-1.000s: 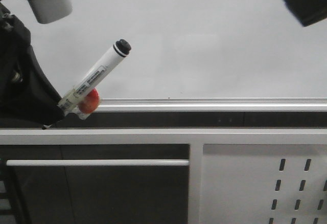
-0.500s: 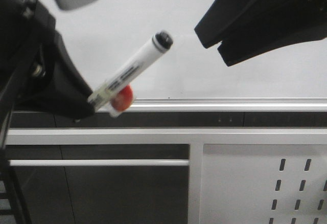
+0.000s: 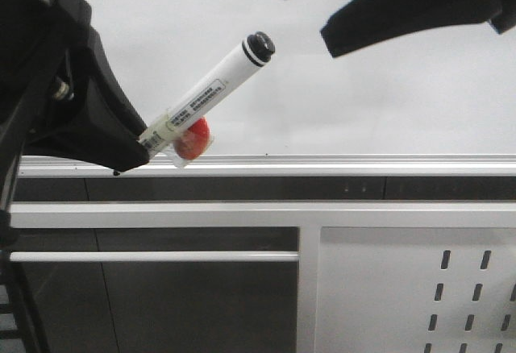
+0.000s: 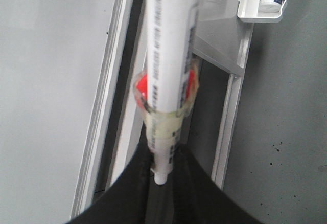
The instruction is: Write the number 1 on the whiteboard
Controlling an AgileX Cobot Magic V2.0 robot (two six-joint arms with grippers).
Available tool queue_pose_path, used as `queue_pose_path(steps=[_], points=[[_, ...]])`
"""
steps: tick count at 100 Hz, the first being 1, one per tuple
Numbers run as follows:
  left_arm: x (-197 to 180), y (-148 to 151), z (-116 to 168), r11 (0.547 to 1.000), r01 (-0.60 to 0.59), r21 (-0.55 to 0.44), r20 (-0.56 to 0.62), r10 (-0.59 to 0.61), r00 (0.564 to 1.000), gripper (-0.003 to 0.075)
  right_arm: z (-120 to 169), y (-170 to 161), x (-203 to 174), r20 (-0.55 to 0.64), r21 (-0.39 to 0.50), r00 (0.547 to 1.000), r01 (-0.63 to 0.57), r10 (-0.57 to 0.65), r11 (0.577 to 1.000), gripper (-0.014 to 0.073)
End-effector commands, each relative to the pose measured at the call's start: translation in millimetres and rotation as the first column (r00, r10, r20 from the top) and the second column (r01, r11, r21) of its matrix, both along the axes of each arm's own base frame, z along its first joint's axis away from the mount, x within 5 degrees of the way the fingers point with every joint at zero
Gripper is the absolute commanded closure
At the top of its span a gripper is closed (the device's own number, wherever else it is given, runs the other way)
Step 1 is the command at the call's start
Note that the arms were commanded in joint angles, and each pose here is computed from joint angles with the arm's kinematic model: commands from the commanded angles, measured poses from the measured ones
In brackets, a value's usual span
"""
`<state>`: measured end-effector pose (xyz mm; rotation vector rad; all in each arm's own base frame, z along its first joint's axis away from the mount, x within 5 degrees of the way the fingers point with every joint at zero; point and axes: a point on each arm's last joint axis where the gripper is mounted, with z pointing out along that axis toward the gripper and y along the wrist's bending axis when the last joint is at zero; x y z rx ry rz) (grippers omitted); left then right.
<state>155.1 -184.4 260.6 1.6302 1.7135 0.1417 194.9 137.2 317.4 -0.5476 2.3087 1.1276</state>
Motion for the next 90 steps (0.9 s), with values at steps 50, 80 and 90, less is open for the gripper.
queue_pose_path(steps=[50,80,90], points=[[8,-19,34,0.994,0.022,-0.111,0.063,-0.015,0.998,0.0738,21,8,1,0.016,0.113,0.999,-0.032,0.031,0.993,0.0248],[2,-28,30,0.993,0.067,-0.098,0.062,-0.061,0.996,0.0738,21,10,0,0.020,0.117,0.999,-0.039,0.036,0.992,0.0264],[2,-28,31,0.993,0.068,-0.094,0.066,-0.062,0.996,0.0738,21,10,0,0.021,0.117,0.999,-0.039,0.037,0.992,0.0312]])
